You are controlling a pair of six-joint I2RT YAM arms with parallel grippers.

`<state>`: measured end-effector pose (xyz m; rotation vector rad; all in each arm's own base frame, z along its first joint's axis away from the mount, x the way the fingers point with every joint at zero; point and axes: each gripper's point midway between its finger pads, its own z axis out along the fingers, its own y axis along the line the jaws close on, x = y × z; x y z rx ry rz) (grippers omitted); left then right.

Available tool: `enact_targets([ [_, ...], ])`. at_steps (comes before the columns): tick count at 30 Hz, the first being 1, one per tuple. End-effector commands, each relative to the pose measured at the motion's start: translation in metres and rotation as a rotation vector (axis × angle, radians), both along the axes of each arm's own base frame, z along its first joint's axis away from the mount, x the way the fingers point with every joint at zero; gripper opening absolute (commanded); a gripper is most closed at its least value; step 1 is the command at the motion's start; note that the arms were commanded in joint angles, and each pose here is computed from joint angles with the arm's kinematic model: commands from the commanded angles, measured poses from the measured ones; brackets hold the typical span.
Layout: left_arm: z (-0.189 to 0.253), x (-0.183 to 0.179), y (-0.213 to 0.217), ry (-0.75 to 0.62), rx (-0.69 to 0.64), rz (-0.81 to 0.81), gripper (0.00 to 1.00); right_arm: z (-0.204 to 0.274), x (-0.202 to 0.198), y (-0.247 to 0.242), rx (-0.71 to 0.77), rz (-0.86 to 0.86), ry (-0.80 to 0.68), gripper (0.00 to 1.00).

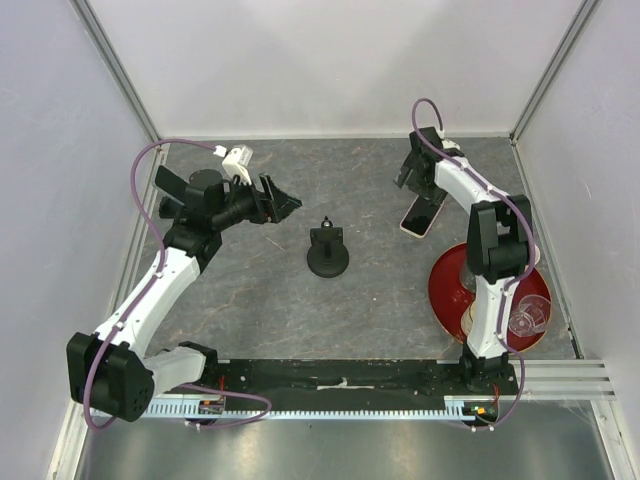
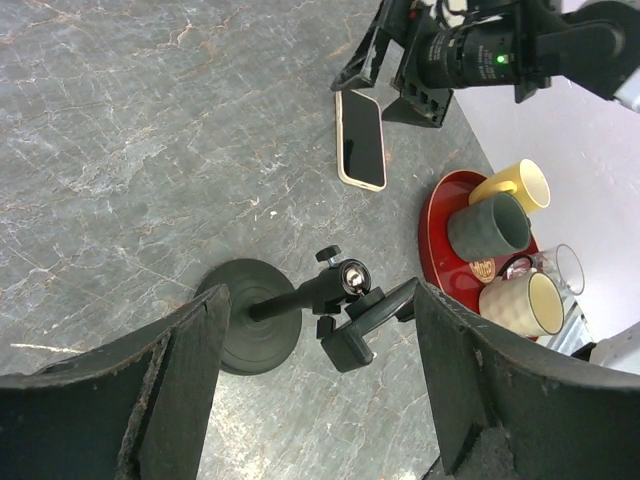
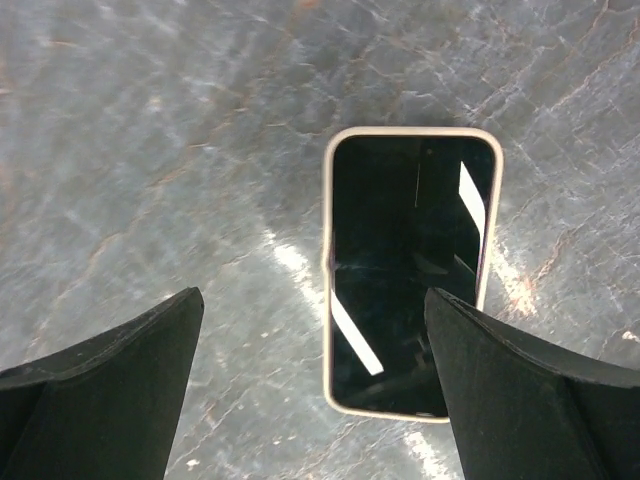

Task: Place the phone on the phone stand

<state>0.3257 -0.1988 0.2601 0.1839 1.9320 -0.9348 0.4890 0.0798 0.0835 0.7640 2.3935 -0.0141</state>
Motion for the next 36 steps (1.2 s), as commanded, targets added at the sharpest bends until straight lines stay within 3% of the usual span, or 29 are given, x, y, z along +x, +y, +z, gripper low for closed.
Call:
enact_targets([
  [1,0.014,0.001,-0.005,-0.022,-0.056,-0.026,0.8,-0.014,-0.013,-0.015,0.042,-0.026,0.134,0.98],
  [8,0.012,0.0,-0.006,-0.013,-0.067,-0.032,0.8,-0.038,-0.016,-0.028,0.134,-0.074,0.198,0.98],
  [12,0.013,0.0,-0.006,-0.014,-0.068,-0.033,0.8,-0.039,-0.014,-0.037,0.114,-0.092,0.191,0.98],
  [32,0.01,0.0,-0.007,0.0,-0.074,-0.039,0.8,-0.055,-0.01,-0.019,0.188,-0.04,0.224,0.98],
  [36,0.01,-0.001,-0.007,0.002,-0.076,-0.04,0.8,-0.054,-0.015,-0.024,0.157,-0.05,0.236,0.89],
])
